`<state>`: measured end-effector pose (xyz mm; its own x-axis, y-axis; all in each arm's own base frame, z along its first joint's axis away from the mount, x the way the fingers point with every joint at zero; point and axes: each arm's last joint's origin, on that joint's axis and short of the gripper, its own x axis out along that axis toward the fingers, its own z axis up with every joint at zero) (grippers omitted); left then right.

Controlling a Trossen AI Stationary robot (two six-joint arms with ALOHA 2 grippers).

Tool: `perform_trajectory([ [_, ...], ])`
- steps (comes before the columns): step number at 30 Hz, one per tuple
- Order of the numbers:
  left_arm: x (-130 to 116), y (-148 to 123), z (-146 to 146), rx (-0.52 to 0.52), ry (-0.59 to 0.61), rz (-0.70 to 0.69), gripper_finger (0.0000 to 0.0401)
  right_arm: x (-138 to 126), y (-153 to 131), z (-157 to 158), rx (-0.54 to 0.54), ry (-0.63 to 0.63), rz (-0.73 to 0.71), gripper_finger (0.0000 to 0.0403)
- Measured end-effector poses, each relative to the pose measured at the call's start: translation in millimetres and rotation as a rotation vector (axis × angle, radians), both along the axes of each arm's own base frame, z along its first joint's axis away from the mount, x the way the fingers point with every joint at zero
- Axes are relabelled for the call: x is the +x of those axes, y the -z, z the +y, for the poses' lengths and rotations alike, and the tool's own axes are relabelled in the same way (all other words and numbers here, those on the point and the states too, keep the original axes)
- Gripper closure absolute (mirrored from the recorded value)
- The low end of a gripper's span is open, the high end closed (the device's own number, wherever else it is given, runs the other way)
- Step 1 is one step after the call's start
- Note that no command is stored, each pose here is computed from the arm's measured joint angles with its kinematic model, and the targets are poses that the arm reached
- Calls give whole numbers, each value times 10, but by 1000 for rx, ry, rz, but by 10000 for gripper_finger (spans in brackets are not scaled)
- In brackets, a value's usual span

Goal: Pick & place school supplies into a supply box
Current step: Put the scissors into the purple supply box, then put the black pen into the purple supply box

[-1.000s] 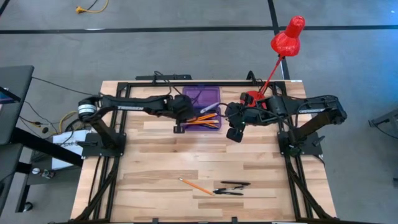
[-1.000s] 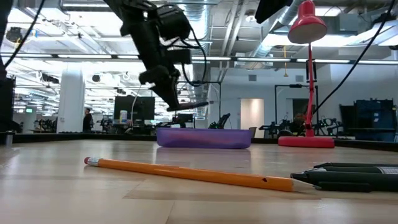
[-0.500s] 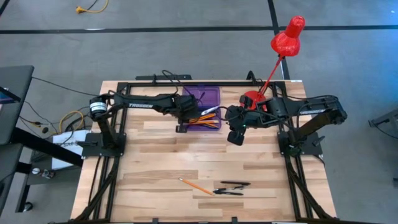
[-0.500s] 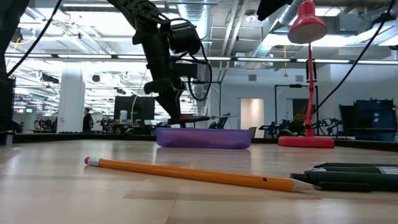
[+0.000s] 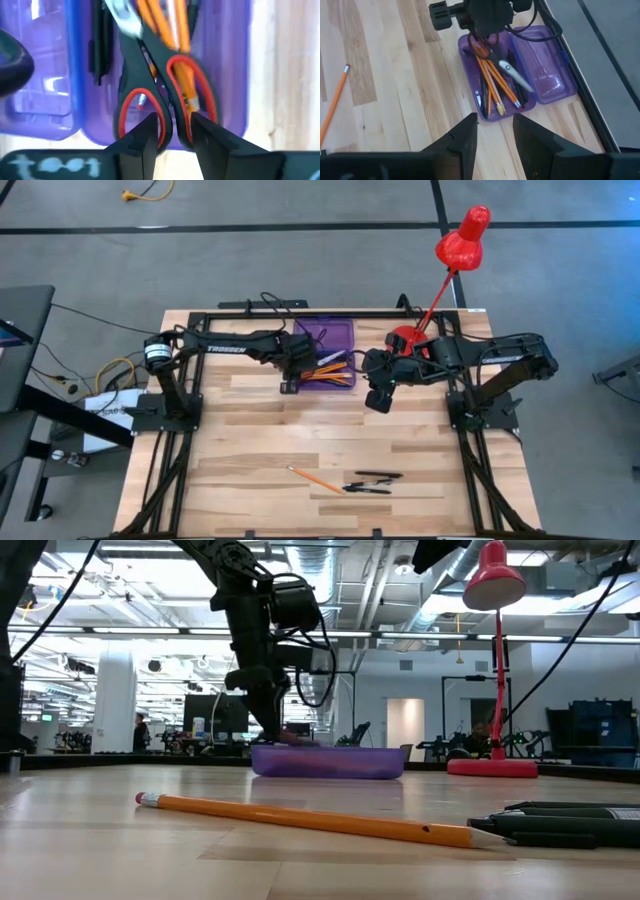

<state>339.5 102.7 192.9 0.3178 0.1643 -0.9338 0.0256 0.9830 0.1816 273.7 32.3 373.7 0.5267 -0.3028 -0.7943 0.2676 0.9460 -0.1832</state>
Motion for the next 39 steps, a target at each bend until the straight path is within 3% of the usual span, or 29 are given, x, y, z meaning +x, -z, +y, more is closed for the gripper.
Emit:
perform_trajectory([
  [10,-4,2,-7,-26,-32,-4,253,-1,2,18,24,-10,1,283],
  [14,-90,-109,-93,-137,-33,-5,249,-7,69,101,83,-80,30,283],
  [18,-179,-398,-354,-176,1,-63,254,-23,376,253,123,-142,123,283],
  [23,-326,-832,-735,-82,82,-201,264,-58,846,557,156,-232,151,283],
  [28,-531,-1143,-1000,-22,77,-306,271,-199,1242,873,222,-274,153,283],
  [33,-651,-1282,-1132,14,40,-363,273,-291,1424,1250,290,-335,78,283],
  [39,-679,-1307,-1233,-17,27,-381,273,-344,1780,1669,307,-359,147,283],
])
